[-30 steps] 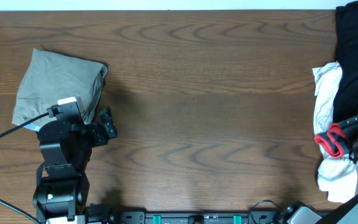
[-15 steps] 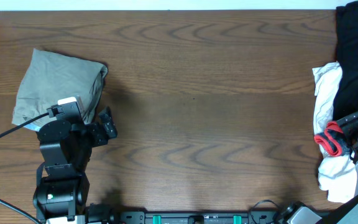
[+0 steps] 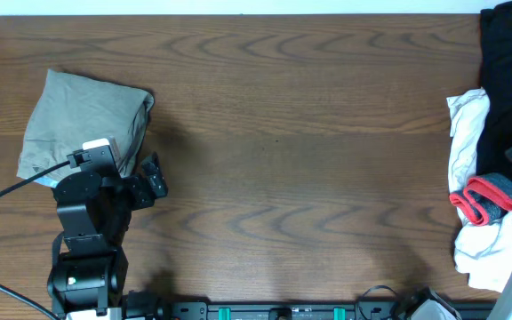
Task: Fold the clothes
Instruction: 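Reach the right gripper into the right pile and grasp the black leggings waistband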
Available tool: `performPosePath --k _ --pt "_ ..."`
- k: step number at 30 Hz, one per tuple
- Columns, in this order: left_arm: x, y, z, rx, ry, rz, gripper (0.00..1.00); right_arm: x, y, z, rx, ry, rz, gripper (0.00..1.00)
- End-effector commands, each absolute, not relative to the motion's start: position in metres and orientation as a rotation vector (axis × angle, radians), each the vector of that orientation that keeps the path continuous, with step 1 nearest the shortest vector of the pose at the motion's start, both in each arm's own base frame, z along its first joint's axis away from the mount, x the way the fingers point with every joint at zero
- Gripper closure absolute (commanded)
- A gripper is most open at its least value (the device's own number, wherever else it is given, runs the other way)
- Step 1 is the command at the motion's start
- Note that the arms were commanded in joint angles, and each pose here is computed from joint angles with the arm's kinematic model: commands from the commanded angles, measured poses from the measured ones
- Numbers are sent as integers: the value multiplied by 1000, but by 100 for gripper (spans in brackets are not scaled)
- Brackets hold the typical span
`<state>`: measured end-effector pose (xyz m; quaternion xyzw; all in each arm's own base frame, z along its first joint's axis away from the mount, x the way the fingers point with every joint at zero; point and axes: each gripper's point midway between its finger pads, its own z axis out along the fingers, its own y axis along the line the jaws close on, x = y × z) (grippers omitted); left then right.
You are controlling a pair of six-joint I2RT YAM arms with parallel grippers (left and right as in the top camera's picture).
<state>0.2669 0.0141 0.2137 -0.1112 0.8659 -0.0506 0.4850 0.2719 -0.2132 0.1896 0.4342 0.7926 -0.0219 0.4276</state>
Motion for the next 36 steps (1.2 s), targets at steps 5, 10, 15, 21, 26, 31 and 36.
performPosePath --k 5,10,15,21,26,31,36 --pt "268 11 224 -257 2086 -142 2 242 -208 128 1290 2185 -94 1" --pt "268 11 223 -257 2090 -142 2 235 -209 116 1328 2226 -116 1" --pt "267 11 223 -258 2092 -142 2 223 -213 112 1395 2228 -190 1" --pt "267 11 222 -258 2096 -142 2 215 -213 98 1447 2243 -211 1" --pt "267 11 222 -258 2096 -142 2 220 -219 92 1447 2236 -225 1" --pt "267 11 222 -258 2096 -142 2 219 -229 84 1488 2217 -274 1" --pt "267 11 221 -259 2098 -142 2 228 -236 86 1468 2186 -273 14"
